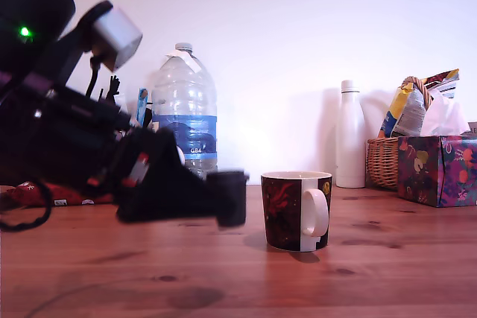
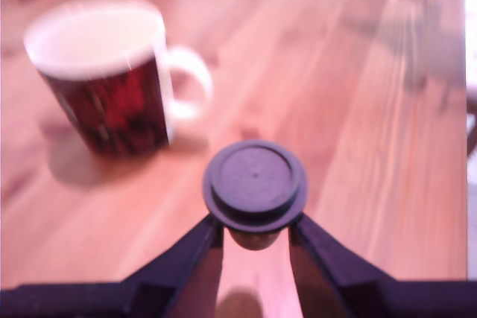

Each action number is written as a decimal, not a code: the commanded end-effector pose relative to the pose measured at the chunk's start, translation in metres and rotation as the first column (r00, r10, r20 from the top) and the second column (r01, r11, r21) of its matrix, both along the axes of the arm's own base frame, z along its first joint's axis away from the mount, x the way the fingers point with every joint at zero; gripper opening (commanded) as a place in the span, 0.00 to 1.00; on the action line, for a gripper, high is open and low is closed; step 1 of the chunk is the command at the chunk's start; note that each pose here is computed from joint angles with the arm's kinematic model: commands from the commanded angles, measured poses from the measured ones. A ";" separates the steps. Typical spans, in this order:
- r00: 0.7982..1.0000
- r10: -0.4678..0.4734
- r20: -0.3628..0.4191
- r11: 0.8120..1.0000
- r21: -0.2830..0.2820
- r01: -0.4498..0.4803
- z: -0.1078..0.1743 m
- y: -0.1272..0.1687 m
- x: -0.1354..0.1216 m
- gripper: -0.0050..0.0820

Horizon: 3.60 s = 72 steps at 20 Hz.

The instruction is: Pick up the coffee capsules from the table one by one and drop them inside the nearest coffee cup

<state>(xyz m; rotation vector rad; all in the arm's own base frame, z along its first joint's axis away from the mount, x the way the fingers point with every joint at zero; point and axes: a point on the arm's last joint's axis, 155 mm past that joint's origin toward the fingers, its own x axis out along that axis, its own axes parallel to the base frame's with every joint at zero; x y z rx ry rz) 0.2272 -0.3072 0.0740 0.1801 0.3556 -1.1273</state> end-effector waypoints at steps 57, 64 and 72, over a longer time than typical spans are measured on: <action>0.970 0.103 -0.219 0.976 0.208 -0.057 0.039 -0.067 0.112 0.79; 0.978 0.103 -0.179 0.983 0.171 -0.072 0.074 -0.065 0.117 0.04; 0.974 0.127 -0.186 0.981 0.170 -0.096 0.079 -0.057 0.120 0.04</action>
